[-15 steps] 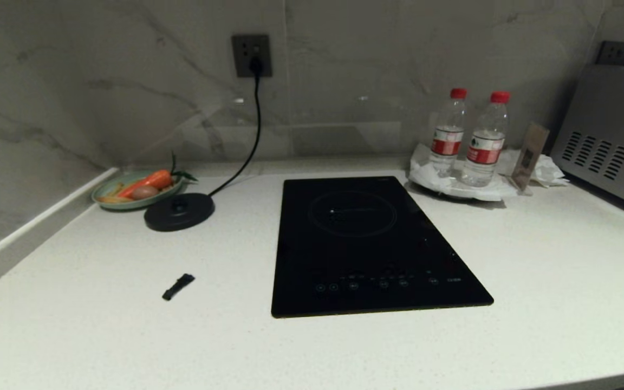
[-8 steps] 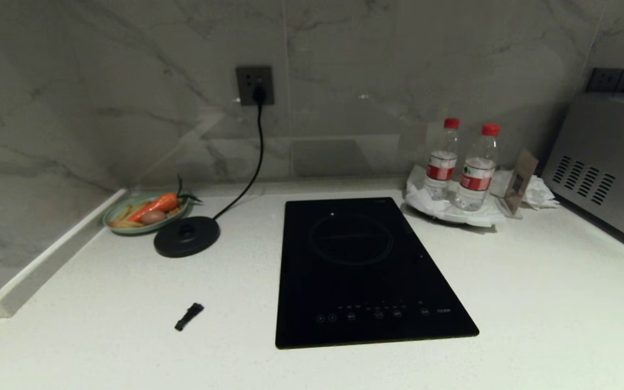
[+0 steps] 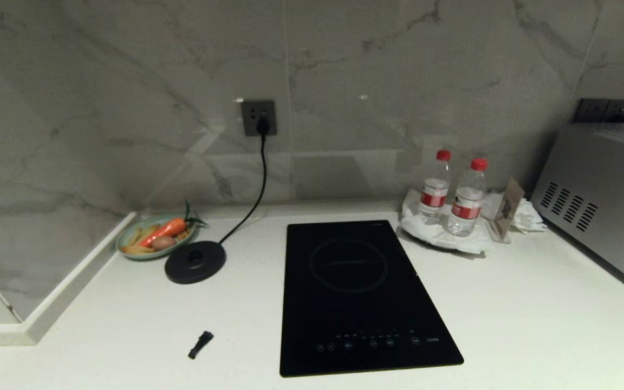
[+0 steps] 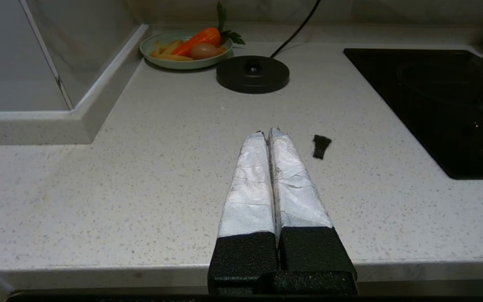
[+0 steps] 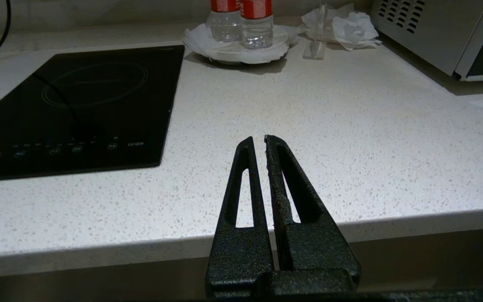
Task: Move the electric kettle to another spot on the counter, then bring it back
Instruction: Grab the kettle
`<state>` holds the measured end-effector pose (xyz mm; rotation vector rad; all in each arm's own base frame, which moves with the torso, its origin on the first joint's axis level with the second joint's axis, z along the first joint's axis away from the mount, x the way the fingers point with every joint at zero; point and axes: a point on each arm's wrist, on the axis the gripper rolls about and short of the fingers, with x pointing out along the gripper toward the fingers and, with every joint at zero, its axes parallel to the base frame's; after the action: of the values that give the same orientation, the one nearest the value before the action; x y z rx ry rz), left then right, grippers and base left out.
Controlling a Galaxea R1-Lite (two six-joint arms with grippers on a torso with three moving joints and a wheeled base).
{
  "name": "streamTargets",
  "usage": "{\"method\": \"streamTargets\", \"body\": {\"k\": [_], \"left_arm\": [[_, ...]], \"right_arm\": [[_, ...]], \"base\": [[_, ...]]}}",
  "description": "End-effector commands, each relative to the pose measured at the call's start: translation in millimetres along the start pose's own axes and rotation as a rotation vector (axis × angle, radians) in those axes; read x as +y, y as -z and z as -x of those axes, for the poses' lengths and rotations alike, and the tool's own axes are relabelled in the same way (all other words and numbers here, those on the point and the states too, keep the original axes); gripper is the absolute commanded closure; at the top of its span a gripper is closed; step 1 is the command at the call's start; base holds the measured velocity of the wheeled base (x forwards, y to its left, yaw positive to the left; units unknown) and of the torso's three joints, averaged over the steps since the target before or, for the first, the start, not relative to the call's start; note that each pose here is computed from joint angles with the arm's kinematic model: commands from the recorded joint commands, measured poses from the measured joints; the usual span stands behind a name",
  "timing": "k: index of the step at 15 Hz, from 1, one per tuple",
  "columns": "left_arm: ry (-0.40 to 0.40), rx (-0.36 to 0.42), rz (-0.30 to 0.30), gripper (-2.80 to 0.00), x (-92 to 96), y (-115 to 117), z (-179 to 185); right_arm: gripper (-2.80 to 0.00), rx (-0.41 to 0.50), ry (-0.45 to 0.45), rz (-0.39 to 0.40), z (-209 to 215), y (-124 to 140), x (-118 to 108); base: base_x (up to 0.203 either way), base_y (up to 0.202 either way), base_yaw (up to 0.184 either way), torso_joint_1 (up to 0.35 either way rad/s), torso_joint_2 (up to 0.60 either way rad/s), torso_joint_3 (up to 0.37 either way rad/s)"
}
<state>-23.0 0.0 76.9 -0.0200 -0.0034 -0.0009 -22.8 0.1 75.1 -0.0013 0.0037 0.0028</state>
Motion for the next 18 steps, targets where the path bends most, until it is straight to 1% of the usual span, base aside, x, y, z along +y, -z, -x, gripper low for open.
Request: {"method": "streamTargets", "body": {"k": [1,7,18], "left_arm": [[0.001,0.000,0.001,0.00,0.0,-0.1,-0.1],[0.001,0.000,0.001,0.00,0.0,-0.1,-0.1],[0.001,0.000,0.000,0.00,0.0,-0.1,-0.1]], "right_arm": [[0.00,0.001,0.000,0.000,-0.1,-0.1,0.0],[0.00,0.001,0.000,0.000,-0.1,-0.1,0.0],[0.00,0.001,0.001,0.000,-0.1,-0.1,0.0]], "base": [[0.000,0.000,0.000,0.237,-0.59,-0.369],[0.000,0.000,0.000,0.154,-0.38,-0.234],[0.000,0.000,0.000,0.144,-0.34,-0.196]]}}
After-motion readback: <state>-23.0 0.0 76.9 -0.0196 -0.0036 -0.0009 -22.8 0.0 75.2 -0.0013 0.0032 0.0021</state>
